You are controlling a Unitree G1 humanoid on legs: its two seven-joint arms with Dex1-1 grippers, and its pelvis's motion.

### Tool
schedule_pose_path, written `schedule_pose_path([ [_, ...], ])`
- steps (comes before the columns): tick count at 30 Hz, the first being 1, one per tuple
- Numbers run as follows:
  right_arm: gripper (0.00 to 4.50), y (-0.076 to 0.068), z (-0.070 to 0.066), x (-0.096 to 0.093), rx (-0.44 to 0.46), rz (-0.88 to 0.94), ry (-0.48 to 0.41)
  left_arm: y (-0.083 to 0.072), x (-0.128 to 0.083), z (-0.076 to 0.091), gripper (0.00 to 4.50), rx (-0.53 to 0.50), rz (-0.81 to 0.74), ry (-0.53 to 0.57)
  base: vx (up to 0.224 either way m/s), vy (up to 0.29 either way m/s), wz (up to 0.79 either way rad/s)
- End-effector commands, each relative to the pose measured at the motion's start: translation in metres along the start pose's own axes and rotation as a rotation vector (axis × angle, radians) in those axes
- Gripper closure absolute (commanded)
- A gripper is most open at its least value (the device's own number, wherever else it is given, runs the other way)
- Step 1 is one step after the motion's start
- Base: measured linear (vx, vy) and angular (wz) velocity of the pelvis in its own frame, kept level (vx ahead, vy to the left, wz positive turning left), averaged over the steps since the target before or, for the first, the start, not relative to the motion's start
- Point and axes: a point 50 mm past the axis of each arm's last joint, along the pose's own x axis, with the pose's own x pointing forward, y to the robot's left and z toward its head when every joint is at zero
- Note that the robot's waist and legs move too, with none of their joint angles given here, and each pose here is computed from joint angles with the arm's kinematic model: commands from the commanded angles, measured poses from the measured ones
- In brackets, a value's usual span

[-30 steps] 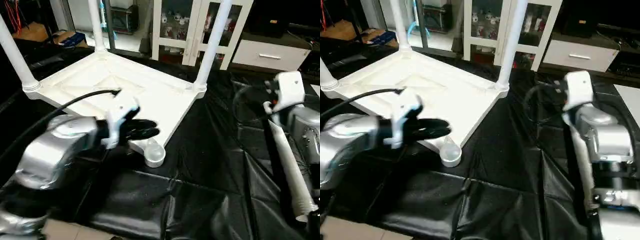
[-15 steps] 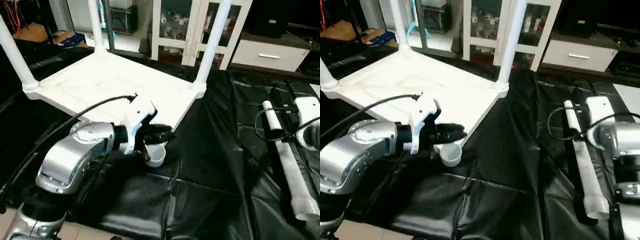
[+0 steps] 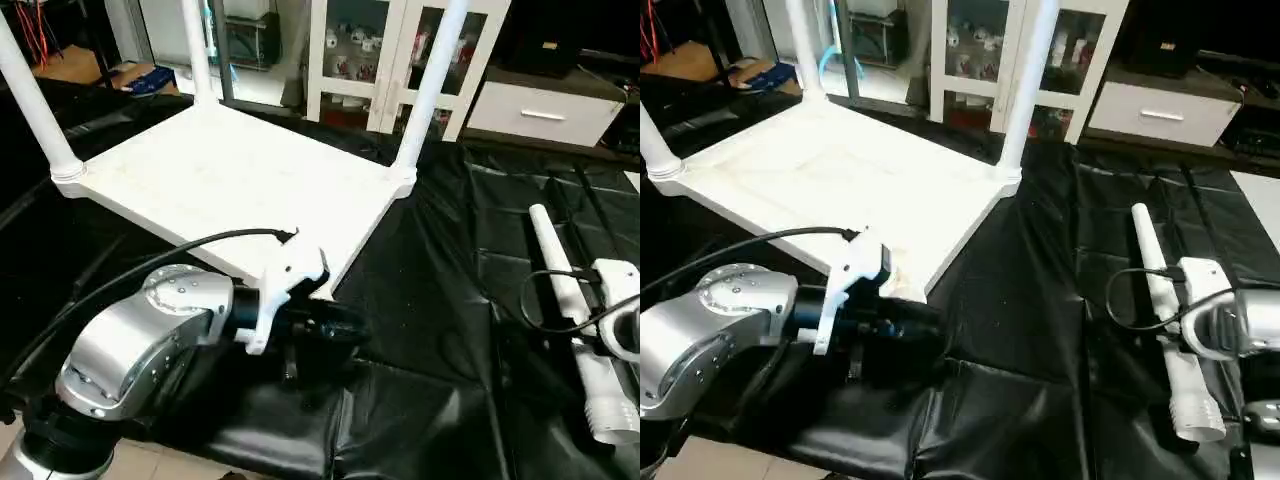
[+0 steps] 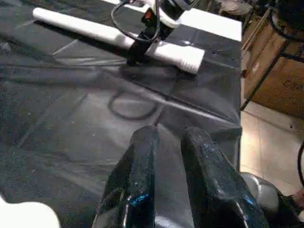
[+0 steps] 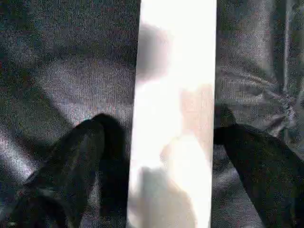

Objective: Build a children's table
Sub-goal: Pick table leg

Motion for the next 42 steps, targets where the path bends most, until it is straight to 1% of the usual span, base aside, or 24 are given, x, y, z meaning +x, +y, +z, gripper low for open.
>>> schedule_pose_path([
  [1,0.49,-0.006,-0.008,0.002,0.036,-0.002,0.030,0.000,-0.002,0.001,3.46,0.014,0.011,0.012,0.000,0.000,0.00],
  [4,0.68,-0.008,-0.008,0.001,0.046,0.001,0.023,0.000,-0.003,0.002,3.46,0.017,0.016,0.015,0.000,0.000,0.00],
  [5,0.68,-0.008,-0.007,0.000,0.049,0.003,0.019,0.000,-0.004,0.002,3.46,0.017,0.016,0.016,0.000,0.000,0.00],
  [6,0.92,-0.007,-0.007,0.000,0.054,0.013,0.018,0.000,-0.004,0.002,3.46,0.017,0.016,0.015,0.000,0.000,0.00],
  [7,0.92,-0.007,-0.006,0.000,0.056,0.018,0.018,0.000,-0.004,0.002,3.46,0.017,0.016,0.015,0.000,0.000,0.00],
  [11,1.35,-0.005,-0.008,0.000,0.073,0.053,0.022,0.000,-0.004,0.002,3.46,0.018,0.021,0.017,0.000,0.000,0.00],
  [14,1.47,-0.004,-0.010,0.001,0.076,0.063,0.025,0.000,-0.005,0.002,3.46,0.019,0.027,0.017,0.000,0.000,0.00],
  [16,1.78,-0.003,-0.011,0.002,0.084,0.075,0.026,0.001,-0.006,0.002,3.46,0.021,0.033,0.019,0.000,0.000,0.00],
  [17,1.78,-0.003,-0.011,0.002,0.085,0.075,0.026,0.001,-0.006,0.002,3.46,0.021,0.033,0.019,0.000,0.000,0.00],
  [18,1.91,-0.003,-0.011,0.002,0.086,0.073,0.024,0.001,-0.006,0.002,3.46,0.021,0.034,0.019,0.000,0.000,0.00],
  [19,1.91,-0.004,-0.010,0.001,0.088,0.072,0.017,0.001,-0.007,0.002,3.46,0.023,0.036,0.019,0.000,0.000,0.00],
  [21,2.10,-0.005,-0.008,0.000,0.088,0.061,0.004,0.001,-0.008,0.003,3.46,0.024,0.040,0.018,0.000,0.000,0.00],
  [22,2.10,-0.006,-0.007,-0.001,0.086,0.053,-0.003,0.001,-0.008,0.003,3.46,0.025,0.041,0.018,0.000,0.000,0.00],
  [24,2.33,-0.008,-0.006,-0.003,0.086,0.049,-0.007,0.002,-0.008,0.003,3.46,0.027,0.045,0.018,0.000,0.000,0.00],
  [26,2.46,-0.009,-0.006,-0.004,0.084,0.047,-0.009,0.002,-0.008,0.003,3.46,0.029,0.048,0.019,0.000,0.000,0.00],
  [27,2.63,-0.009,-0.006,-0.004,0.084,0.047,-0.009,0.002,-0.008,0.003,3.46,0.031,0.049,0.020,0.000,0.000,0.00],
  [34,2.72,-0.014,-0.002,-0.010,0.090,0.043,-0.041,0.003,-0.008,0.004,3.46,0.034,0.060,0.019,0.000,0.000,0.00],
  [38,2.72,-0.010,0.013,-0.020,0.084,0.094,-0.150,0.006,-0.012,0.006,3.46,0.037,0.086,0.008,0.000,0.000,0.00],
  [39,2.72,-0.003,0.024,-0.029,0.078,0.160,-0.229,0.010,-0.014,0.007,3.46,0.032,0.118,-0.003,0.000,0.000,0.00],
  [42,2.72,0.011,0.037,-0.043,0.076,0.294,-0.333,0.018,-0.016,0.011,3.46,0.016,0.177,-0.037,0.000,0.000,0.00],
])
